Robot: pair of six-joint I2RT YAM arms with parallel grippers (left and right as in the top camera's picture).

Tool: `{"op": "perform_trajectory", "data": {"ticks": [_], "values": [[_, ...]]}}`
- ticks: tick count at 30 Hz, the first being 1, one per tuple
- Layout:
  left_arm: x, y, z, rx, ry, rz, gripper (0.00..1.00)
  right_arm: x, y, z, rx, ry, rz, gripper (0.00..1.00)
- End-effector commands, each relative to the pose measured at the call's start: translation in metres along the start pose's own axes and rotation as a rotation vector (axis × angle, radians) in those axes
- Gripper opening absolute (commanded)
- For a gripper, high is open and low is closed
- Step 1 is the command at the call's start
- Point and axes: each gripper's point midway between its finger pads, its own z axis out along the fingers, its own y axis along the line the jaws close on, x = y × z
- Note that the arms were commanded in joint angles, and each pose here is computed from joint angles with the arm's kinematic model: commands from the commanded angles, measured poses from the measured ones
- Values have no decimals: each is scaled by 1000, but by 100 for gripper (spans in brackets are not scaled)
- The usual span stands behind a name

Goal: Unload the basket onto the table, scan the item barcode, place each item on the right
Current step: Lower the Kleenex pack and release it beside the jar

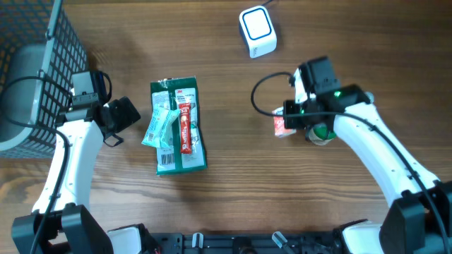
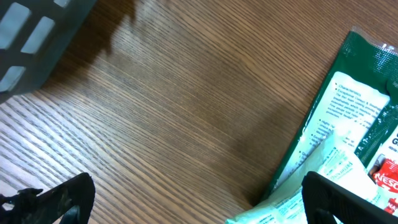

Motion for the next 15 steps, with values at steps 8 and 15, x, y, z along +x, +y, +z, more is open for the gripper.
{"op": "perform_trajectory", "data": {"ticks": [8, 15], "values": [[-7, -1, -6, 11, -25, -6, 100, 18, -6, 39, -31, -33, 25, 4], [-7, -1, -6, 11, -25, -6, 100, 18, -7, 39, -31, -33, 25, 4]]}}
